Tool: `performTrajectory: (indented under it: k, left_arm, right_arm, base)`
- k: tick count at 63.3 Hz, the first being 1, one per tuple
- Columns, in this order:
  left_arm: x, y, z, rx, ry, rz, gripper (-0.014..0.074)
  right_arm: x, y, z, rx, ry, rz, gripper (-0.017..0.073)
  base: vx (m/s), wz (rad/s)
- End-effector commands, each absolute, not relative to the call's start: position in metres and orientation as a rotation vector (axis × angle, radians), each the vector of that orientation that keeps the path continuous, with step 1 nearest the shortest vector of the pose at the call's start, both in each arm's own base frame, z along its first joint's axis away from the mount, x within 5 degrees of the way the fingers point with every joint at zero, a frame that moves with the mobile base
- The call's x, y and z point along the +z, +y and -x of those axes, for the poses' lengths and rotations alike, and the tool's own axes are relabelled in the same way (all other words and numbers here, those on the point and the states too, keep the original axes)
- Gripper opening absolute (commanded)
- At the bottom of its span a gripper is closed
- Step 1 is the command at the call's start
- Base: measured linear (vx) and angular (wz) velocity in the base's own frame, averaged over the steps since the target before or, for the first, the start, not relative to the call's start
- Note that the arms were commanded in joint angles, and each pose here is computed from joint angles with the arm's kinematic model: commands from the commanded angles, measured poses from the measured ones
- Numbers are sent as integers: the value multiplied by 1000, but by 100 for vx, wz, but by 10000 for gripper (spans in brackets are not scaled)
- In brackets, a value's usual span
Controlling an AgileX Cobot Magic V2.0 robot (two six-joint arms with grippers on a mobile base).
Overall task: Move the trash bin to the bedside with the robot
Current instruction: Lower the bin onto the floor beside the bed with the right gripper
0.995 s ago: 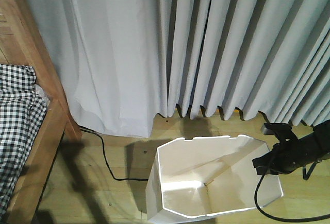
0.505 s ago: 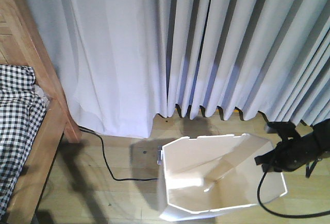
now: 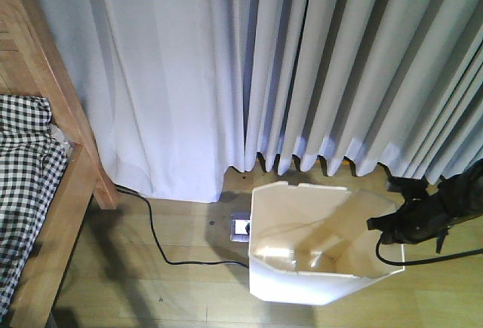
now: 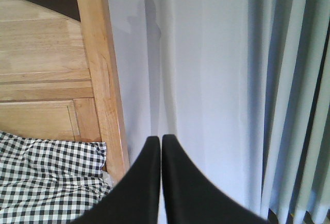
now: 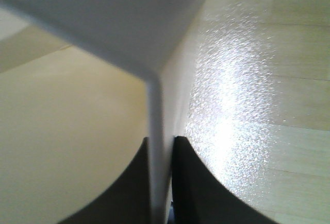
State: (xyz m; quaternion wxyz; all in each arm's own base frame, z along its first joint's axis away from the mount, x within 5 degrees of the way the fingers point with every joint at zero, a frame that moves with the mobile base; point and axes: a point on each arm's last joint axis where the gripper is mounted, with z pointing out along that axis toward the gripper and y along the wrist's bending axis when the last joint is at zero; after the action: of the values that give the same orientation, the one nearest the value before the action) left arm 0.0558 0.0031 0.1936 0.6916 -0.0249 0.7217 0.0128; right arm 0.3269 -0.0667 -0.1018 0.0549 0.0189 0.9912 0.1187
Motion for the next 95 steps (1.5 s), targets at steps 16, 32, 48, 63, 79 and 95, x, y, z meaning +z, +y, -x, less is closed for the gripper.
performTrajectory:
  k: [16, 32, 48, 63, 79, 95]
  left_arm:
    - [208, 3, -54, 19, 1514, 56, -6]
    - [208, 3, -54, 19, 1514, 56, -6]
    - [208, 3, -54, 19, 1514, 56, -6]
    - [208, 3, -54, 19, 1514, 56, -6]
    - [208, 3, -54, 19, 1514, 56, -6]
    - [208, 3, -54, 19, 1514, 56, -6]
  right_arm:
    - [-121, -46, -367, 549, 3057, 116, -5]
    - [-153, -14, -392, 543, 3066, 91, -5]
    - [-181, 20, -404, 551, 3110, 213, 1]
    - [-182, 20, -414, 471, 3122, 160, 36]
    - [-182, 17, -416, 416, 3103, 197, 57]
    - [-183, 15, -417, 371, 3105, 198, 80]
  base:
    - [0, 0]
    - [0, 0]
    - [0, 0]
    - [0, 0]
    - [0, 0]
    - [0, 0]
